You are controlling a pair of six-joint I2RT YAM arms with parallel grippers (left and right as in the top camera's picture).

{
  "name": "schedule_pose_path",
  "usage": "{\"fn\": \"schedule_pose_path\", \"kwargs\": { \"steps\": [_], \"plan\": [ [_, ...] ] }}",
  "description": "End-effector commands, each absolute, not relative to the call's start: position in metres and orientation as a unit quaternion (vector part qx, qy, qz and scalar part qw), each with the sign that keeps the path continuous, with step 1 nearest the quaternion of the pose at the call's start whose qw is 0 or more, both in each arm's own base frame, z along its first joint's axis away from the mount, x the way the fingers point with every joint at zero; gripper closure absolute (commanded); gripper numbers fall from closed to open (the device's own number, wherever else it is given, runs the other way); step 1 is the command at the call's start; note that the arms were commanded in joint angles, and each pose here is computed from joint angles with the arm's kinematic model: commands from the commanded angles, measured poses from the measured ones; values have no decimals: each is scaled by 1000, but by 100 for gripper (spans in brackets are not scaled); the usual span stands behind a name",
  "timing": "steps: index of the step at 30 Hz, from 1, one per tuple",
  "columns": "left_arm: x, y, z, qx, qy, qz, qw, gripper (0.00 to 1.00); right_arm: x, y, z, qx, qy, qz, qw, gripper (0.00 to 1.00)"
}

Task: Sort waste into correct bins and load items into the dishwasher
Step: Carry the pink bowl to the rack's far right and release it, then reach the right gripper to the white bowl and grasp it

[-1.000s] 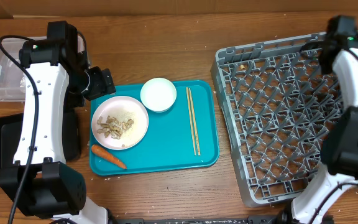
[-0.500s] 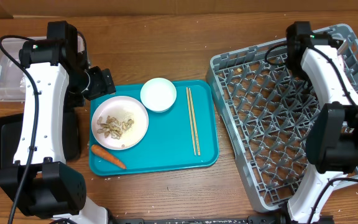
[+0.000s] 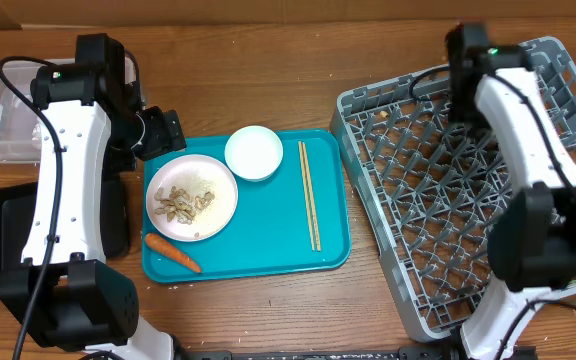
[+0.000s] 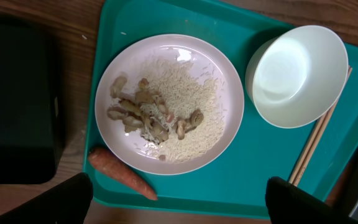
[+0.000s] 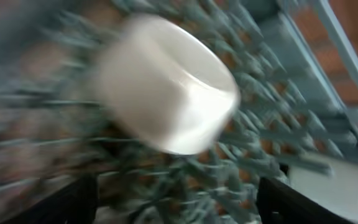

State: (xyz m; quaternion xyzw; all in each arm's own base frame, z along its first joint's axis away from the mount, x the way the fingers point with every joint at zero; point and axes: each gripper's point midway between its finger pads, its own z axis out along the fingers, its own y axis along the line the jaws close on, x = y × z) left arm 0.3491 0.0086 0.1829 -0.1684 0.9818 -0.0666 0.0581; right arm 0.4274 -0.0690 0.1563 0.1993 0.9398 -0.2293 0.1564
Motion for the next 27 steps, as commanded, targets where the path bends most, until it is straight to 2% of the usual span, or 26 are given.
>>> {"fn": "schedule_pose_path", "kwargs": {
  "steps": [1, 5, 8, 14, 22, 27],
  "plan": [
    [348, 6, 188, -171, 981, -68, 66, 9, 447, 21, 226, 40, 972, -21, 233, 16],
    [348, 6, 188, -171, 981, -68, 67, 9, 446, 97, 239, -26, 964, 120, 238, 16],
    [348, 6, 188, -172, 981, -68, 67, 9, 443, 143, 239, -67, 953, 171, 239, 18],
    [348, 6, 188, -172, 981, -68, 67, 9, 424, 215, 222, -142, 945, 189, 225, 18],
    [349, 6, 188, -171, 980, -69, 68, 9, 408, 278, 154, -170, 957, 173, 158, 21],
    [348, 6, 188, -171, 980, -69, 68, 8, 403, 303, 108, -163, 965, 167, 118, 31]
  ]
}}
